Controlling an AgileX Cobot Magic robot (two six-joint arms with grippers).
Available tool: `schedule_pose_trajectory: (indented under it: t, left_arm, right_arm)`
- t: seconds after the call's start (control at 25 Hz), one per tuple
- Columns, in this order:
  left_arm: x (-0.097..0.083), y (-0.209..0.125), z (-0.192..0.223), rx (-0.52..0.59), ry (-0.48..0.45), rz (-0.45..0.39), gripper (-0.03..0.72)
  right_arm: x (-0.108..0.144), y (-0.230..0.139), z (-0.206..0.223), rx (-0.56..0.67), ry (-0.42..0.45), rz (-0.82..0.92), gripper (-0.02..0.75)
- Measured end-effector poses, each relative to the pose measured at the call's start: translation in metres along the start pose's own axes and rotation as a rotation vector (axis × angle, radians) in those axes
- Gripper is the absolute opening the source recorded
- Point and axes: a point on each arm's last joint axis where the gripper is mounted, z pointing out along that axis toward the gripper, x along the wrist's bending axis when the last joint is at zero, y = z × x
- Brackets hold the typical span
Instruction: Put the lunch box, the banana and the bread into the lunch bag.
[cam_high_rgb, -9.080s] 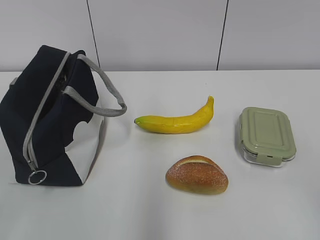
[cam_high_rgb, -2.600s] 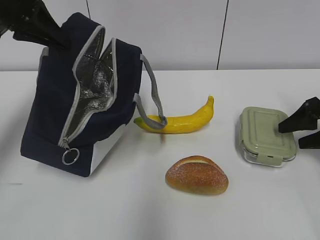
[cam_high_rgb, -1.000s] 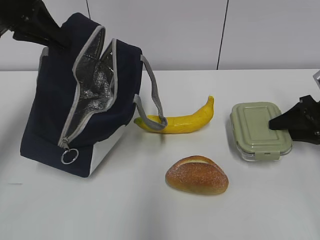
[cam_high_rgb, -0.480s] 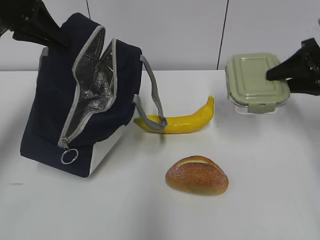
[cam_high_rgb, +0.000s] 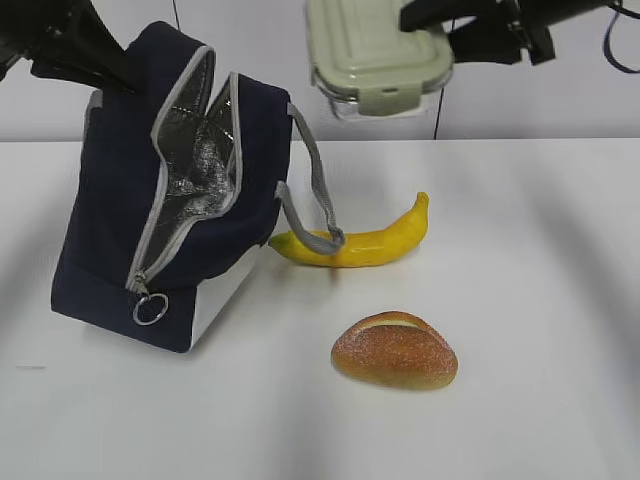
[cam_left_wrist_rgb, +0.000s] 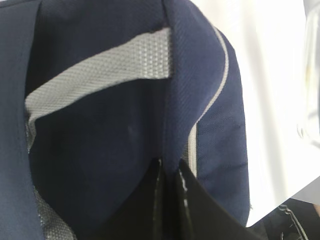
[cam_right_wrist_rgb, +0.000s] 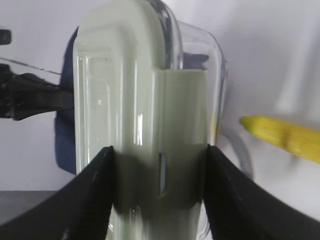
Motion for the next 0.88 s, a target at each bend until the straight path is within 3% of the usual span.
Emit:
schedule_pose_trajectory:
  t: [0.16, 0.32, 0.52, 0.68, 0.88]
  left_arm:
    - [0.000, 0.000, 0.000, -0.001, -0.004, -0.002, -0.015]
    - [-0.001, 0.000, 0.000, -0.002, -0.013, -0.006, -0.015]
    - [0.003, 0.002, -0.004, -0.014, -0.020, -0.024, -0.015]
    - [-0.003, 0.000, 0.000, -0.004, -0.031, -0.014, -0.015]
    - [-0.007, -0.001, 0.002, 0.001, -0.041, -0.006, -0.015]
  right_arm:
    - [0.031, -0.005, 0.024, 0.075, 0.028, -0.034, 0.398]
    - [0.044, -0.012, 0.045, 0.118, 0.036, -0.039, 0.398]
    - [0.036, -0.017, 0.084, 0.133, -0.004, -0.015, 0.398]
    - [0.025, -0.022, 0.111, 0.190, -0.060, -0.006, 0.398]
    - [0.018, -0.017, 0.137, 0.174, -0.101, -0.016, 0.398]
